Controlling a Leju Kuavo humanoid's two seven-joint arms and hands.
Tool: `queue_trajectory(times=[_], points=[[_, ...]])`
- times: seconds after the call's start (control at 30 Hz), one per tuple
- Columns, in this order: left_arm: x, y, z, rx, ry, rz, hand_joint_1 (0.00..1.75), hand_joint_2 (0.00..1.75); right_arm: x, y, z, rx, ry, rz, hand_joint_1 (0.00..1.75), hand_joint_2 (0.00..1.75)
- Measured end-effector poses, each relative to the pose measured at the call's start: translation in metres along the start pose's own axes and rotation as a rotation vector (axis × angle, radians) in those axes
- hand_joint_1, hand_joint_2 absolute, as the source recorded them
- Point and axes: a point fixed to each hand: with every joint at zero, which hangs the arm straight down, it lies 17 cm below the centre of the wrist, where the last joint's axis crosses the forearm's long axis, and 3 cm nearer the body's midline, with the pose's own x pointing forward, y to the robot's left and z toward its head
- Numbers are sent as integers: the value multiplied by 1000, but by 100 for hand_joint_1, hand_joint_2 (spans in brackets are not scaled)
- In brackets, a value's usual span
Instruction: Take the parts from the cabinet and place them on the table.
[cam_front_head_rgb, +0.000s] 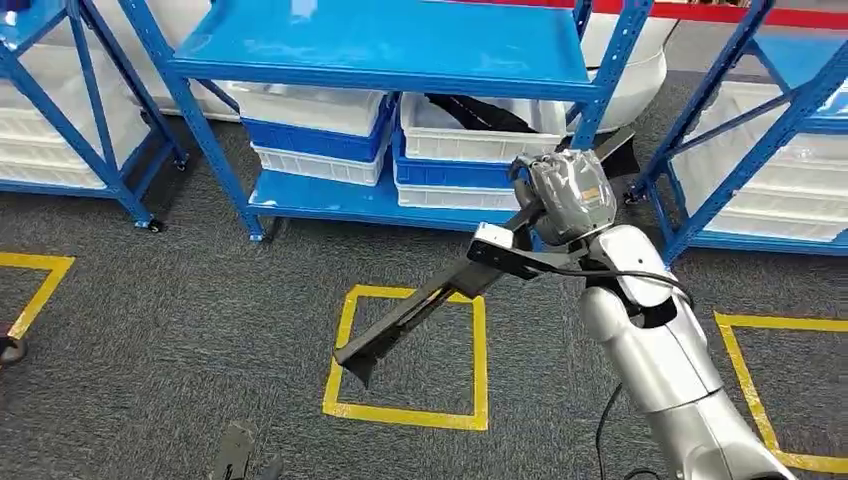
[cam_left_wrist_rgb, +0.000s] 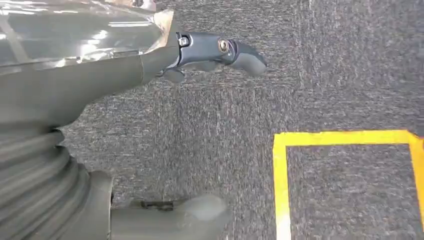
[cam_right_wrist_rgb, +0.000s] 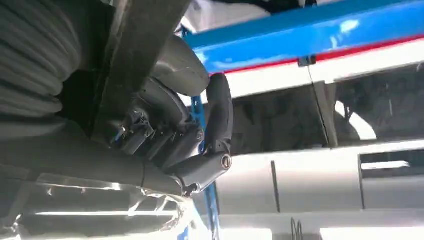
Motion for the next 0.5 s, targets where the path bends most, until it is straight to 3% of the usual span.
queue_trajectory(times=[0.5], points=[[-5,4,1,17,9,-2,0,175,2,-1,-4,2,-2,-25,175,175]])
